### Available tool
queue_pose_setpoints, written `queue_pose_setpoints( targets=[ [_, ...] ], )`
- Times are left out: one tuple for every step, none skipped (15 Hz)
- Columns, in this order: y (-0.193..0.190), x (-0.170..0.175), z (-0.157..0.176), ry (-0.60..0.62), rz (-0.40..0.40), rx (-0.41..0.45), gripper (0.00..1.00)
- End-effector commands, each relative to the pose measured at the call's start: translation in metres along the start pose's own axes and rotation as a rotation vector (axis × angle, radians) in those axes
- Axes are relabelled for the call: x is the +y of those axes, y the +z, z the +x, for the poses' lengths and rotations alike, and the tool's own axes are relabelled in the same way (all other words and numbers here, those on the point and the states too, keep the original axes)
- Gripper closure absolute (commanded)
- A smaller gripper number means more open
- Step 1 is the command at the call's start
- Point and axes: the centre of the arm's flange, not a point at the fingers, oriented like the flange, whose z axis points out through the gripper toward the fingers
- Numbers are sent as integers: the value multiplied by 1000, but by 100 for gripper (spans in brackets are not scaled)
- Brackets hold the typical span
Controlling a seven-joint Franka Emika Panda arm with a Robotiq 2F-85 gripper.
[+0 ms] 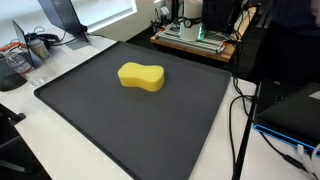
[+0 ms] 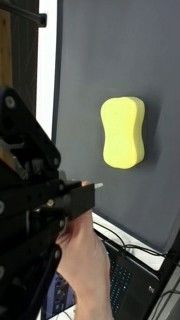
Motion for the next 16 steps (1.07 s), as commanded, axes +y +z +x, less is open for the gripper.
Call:
queue_pose_setpoints(
  targets=[
    [2, -5, 2, -8, 11, -15, 97],
    [3, -5, 3, -9, 12, -17, 97],
    [3, -6, 3, -10, 11, -18, 97],
    [3, -7, 3, -4, 3, -15, 97],
    [2, -10, 0, -2, -2, -12, 97],
    [2, -12, 3, -5, -6, -18, 97],
    [1, -16, 4, -7, -13, -18, 97],
    [5, -25, 13, -14, -9, -22, 97],
    [15, -33, 26, -5, -21, -26, 97],
    [32, -46, 45, 3, -23, -37, 97],
    [47, -59, 65, 29, -60, -32, 97],
    [61, -71, 80, 42, -83, -34, 97],
    [77, -86, 95, 53, -107, -32, 97],
    [94, -100, 112, 71, -140, -26, 97],
    [112, -111, 129, 102, -185, -13, 97],
    [127, -120, 143, 132, -214, -5, 97]
  ],
)
